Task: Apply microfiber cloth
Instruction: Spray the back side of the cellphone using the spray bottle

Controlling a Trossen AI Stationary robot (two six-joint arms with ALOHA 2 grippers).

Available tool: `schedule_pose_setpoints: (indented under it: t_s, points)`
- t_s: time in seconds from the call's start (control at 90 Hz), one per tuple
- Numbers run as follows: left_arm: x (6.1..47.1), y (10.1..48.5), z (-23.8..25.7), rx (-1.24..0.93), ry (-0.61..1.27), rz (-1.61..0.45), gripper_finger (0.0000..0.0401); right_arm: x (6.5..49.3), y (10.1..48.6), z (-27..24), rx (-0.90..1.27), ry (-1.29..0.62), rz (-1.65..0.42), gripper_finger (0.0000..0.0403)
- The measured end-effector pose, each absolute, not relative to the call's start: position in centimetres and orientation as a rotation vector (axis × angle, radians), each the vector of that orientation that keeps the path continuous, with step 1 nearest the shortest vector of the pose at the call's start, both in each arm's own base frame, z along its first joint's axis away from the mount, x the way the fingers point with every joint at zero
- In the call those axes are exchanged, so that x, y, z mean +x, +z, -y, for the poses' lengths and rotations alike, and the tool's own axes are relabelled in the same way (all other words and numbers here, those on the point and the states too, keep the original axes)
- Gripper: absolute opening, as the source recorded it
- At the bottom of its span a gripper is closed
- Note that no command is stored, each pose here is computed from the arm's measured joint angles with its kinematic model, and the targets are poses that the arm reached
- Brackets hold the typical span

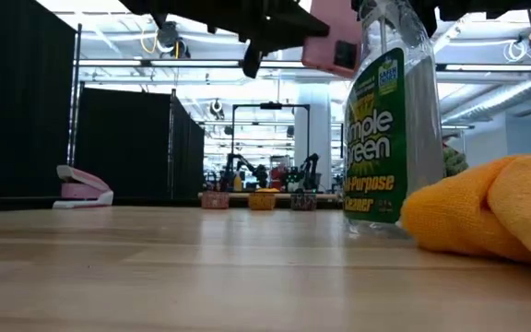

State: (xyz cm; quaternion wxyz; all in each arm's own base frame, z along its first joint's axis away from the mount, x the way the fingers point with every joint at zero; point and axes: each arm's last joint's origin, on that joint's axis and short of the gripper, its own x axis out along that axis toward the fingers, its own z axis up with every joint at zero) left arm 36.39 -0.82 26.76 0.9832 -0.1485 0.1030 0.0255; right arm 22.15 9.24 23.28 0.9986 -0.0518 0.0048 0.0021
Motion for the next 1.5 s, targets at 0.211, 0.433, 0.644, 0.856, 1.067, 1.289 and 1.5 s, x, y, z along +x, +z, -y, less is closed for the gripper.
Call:
schedule_pose_setpoints:
  t_s: [0.211, 0.433, 0.644, 0.856, 1.067, 1.289, 1.5]
  points:
    - [36.4, 26.9, 0.9, -0.302, 0.039, -0.197, 0.0015, 22.2, 23.3, -9.2, -0.107, 0.004, -0.010, 0.0306]
    - [36.4, 26.9, 0.9, -0.302, 0.034, -0.199, 0.0015, 22.2, 23.2, -9.2, -0.097, 0.000, -0.017, 0.0205]
    - [36.4, 26.9, 0.9, -0.302, 0.034, -0.200, 0.0015, 22.3, 22.8, -8.7, -0.063, -0.030, -0.054, 0.0127]
    - [36.4, 26.9, 0.9, -0.301, 0.034, -0.200, 0.0015, 22.4, 22.8, -8.4, -0.042, -0.042, -0.058, 0.0110]
    - [36.4, 26.9, 0.9, -0.300, 0.034, -0.200, 0.0015, 22.4, 22.9, -8.4, -0.020, -0.036, -0.045, 0.0174]
    - [34.9, 28.6, 0.8, -0.262, 0.050, -0.200, 0.0015, 22.3, 23.2, -8.4, 0.009, -0.035, -0.028, 0.0289]
    - [32.0, 29.8, 0.5, -0.201, 0.141, -0.350, 0.0015, 21.4, 24.2, -8.0, 0.085, -0.035, -0.010, 0.0324]
